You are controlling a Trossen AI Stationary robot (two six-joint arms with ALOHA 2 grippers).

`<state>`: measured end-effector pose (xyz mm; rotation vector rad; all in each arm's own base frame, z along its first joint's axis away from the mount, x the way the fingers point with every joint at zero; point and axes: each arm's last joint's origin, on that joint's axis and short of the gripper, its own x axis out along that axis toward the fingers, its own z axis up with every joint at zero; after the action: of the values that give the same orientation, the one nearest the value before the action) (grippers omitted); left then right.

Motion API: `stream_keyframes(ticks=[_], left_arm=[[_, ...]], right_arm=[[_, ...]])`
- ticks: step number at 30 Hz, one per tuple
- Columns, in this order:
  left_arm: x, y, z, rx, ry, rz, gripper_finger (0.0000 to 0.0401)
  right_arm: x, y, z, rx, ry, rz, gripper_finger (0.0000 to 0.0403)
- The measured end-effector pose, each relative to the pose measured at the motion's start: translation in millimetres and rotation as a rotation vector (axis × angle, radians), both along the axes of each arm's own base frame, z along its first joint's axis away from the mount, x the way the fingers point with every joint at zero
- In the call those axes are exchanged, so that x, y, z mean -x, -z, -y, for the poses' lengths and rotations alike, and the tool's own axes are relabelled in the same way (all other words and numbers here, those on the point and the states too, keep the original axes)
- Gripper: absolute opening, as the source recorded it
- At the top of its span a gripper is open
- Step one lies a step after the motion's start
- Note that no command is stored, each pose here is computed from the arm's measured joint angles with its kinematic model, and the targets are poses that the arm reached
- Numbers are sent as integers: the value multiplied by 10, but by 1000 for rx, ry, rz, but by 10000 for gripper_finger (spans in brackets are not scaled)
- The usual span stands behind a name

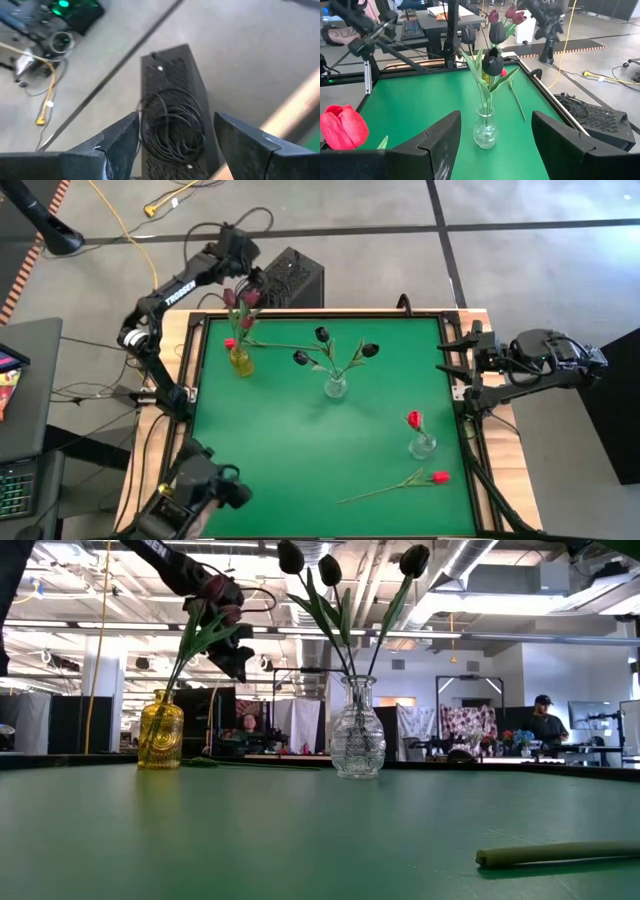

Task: Sort flowers into vase by color
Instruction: Put the top red flower into the right transparent vase

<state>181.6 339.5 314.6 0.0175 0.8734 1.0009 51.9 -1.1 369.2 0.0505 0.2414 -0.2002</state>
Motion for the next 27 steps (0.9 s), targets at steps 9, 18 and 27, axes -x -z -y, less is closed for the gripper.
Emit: stream_keyframes(ticks=[9,18,27], left_arm=[[197,114,-286,-50,-107,66,245],[21,668,-489,59,-34,-14,245],[-76,854,-374,183,170,-149,245]], right_arm=[[0,0,0,-1,1,1,270],[-1,-1,0,-10,3,3,270],[-1,-1,0,-10,3,2,270]])
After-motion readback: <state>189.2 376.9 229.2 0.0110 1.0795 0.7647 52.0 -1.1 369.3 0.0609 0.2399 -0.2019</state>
